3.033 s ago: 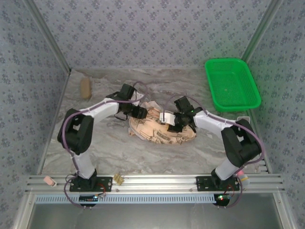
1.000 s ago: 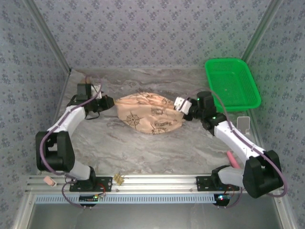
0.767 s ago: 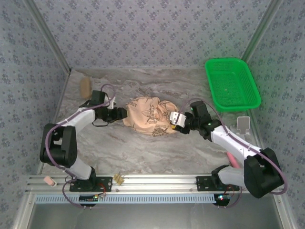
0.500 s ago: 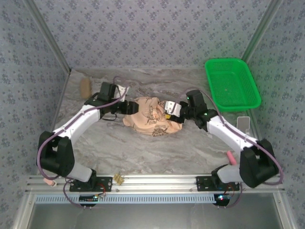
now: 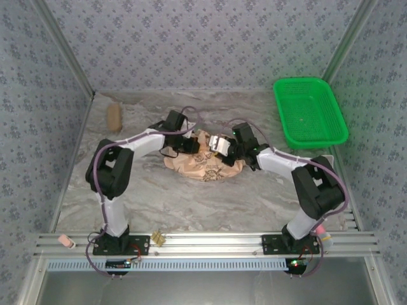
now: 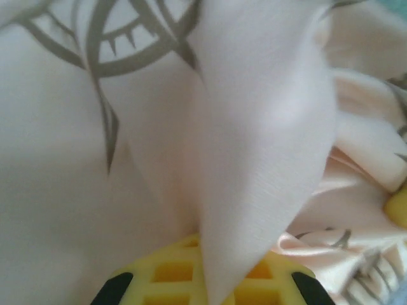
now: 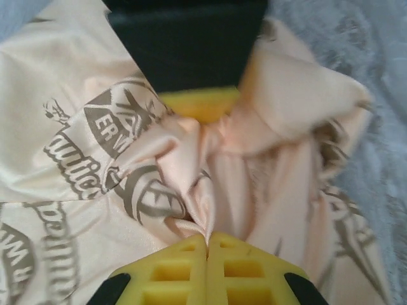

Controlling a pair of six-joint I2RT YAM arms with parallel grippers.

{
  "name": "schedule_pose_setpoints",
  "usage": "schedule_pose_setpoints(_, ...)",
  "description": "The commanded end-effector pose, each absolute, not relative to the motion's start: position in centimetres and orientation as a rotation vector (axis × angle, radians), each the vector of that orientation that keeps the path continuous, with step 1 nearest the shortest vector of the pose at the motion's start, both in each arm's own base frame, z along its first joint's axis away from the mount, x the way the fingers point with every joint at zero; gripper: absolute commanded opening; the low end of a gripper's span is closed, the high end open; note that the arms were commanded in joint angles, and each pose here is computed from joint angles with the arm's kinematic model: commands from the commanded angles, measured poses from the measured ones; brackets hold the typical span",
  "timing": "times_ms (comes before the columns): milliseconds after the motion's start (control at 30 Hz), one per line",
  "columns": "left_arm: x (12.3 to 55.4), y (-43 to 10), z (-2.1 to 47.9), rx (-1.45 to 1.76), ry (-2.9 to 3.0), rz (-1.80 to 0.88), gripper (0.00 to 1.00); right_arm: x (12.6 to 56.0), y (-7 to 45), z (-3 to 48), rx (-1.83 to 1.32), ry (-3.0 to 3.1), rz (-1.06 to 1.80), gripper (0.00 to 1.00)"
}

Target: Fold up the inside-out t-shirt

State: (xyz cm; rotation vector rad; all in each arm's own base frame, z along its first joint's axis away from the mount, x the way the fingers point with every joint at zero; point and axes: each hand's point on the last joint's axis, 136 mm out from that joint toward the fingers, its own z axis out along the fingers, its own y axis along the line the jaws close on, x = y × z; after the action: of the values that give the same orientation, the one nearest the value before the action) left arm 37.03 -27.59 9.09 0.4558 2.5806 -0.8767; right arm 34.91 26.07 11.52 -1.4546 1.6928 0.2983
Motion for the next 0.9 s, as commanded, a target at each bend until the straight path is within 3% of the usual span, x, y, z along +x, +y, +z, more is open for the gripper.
schedule_pose_setpoints(0, 38.4, -23.8, 20.3, 0.373, 2.254, -0.980, 0.00, 33.9, 25.4, 20.2, -1.338, 1.476, 0.342, 0.00)
schedule_pose_setpoints(67, 37.2, -20.8, 22.0, 0.317, 2.201, -0.959, 0.00, 31.7, 24.6, 21.5, -1.396, 1.410, 0.312, 0.00)
schedule_pose_setpoints(167, 34.0, -18.9, 18.8, 0.299, 2.240, -0.909, 0.00, 27.9, 24.1, 17.3, -1.581, 1.459, 0.246, 0.00)
schedule_pose_setpoints(200, 33.0, -18.5, 16.4, 0.256, 2.285, -0.911, 0.12, 26.7, 24.1, 15.1, -1.615, 1.510, 0.258, 0.00)
schedule_pose_setpoints(233, 32.0, -18.4, 13.9, 0.192, 2.338, -0.939, 0.35, 25.5, 24.1, 13.3, -1.645, 1.553, 0.304, 0.15)
schedule_pose_setpoints(267, 31.2, -18.4, 12.2, 0.146, 2.381, -0.974, 0.50, 24.6, 24.3, 12.5, -1.646, 1.575, 0.354, 0.30)
schedule_pose_setpoints(300, 30.4, -18.5, 10.9, 0.112, 2.427, -1.013, 0.55, 23.8, 24.7, 12.2, -1.647, 1.581, 0.409, 0.38)
schedule_pose_setpoints(400, 29.2, -19.0, 10.9, 0.132, 2.454, -1.044, 0.60, 23.7, 25.4, 14.0, -1.599, 1.557, 0.487, 0.48)
schedule_pose_setpoints(600, 30.0, -20.0, 14.5, 0.350, 2.441, -0.910, 0.69, 26.8, 26.8, 16.8, -1.604, 1.508, 0.468, 0.49)
schedule_pose_setpoints(867, 29.2, -22.9, 8.8, 0.518, 2.634, -0.802, 0.69, 26.5, 31.3, 10.7, -1.740, 1.574, 0.458, 0.54)
